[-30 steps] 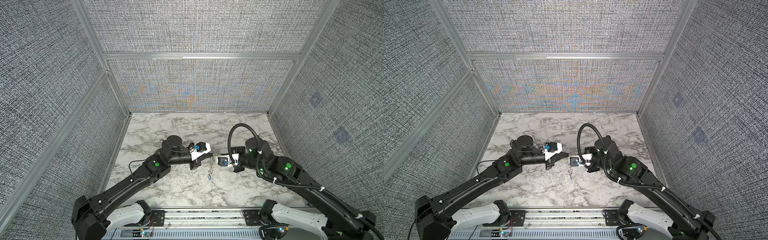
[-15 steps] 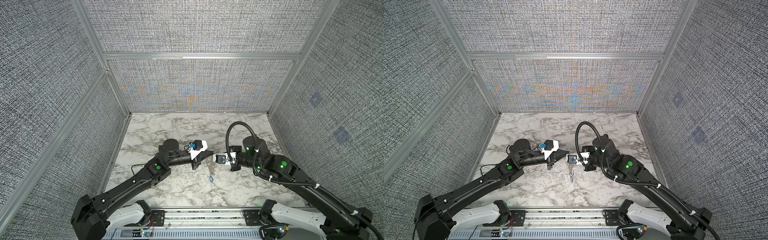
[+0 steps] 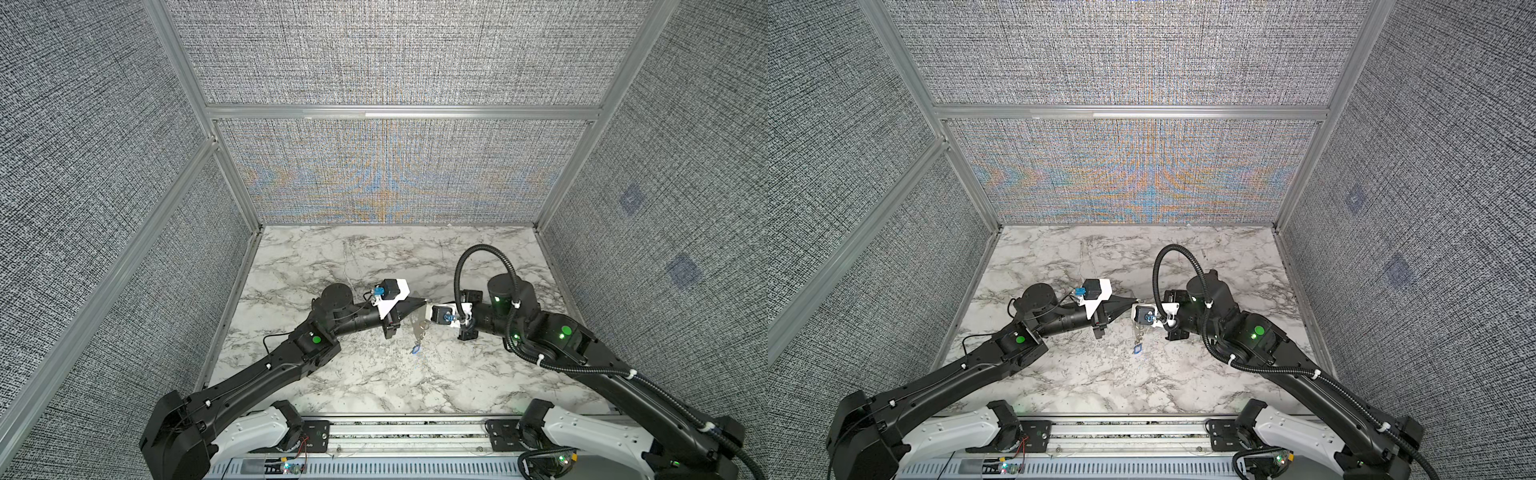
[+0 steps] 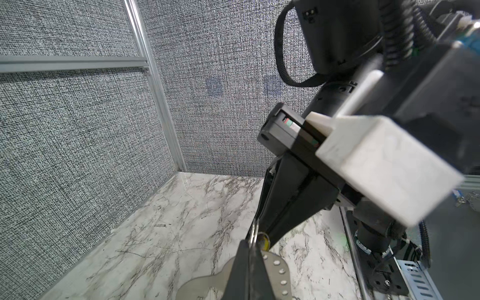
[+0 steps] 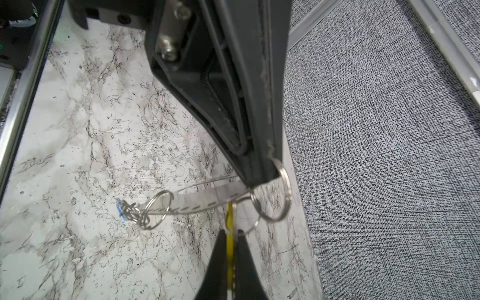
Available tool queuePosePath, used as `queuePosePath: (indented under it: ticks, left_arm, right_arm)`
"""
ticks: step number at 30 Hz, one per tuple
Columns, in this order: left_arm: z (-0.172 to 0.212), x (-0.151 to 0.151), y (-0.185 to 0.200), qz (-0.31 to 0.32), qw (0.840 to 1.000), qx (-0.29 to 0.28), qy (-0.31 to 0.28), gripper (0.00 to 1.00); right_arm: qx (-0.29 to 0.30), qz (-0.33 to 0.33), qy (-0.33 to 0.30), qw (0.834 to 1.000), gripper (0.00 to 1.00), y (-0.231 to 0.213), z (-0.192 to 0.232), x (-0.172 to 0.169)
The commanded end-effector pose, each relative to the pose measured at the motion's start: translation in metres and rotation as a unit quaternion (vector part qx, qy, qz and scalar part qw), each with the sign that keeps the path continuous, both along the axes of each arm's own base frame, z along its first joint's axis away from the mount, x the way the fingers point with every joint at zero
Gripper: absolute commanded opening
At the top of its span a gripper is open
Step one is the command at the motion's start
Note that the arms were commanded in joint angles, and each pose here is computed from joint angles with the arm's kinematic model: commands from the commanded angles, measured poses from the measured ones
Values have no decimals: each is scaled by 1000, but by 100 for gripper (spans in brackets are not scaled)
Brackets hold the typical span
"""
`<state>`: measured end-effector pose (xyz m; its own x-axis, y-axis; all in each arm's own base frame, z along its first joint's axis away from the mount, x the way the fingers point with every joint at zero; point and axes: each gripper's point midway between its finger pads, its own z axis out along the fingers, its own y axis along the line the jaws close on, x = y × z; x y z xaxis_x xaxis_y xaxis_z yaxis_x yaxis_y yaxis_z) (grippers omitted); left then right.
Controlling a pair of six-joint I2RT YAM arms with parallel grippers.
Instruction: Remove the keys from the keyring
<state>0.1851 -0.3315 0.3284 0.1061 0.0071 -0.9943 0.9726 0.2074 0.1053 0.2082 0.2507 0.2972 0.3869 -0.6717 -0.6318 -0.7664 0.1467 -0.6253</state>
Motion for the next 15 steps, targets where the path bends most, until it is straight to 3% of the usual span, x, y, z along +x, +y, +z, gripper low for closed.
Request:
queuePosePath:
  ticks: [1, 8, 15]
  left_arm:
    - [28, 2, 4, 10, 999, -38, -33, 0]
    - [20, -7, 2, -23, 999, -16, -24, 0]
    - [17, -15, -2, -53, 998, -2, -22, 0]
  right_arm:
    - [4, -25, 2, 1000, 0, -7, -2, 3]
    - [40, -35, 11, 999, 29, -12, 5, -3]
    - [128, -17, 24, 991, 34, -13, 40, -20]
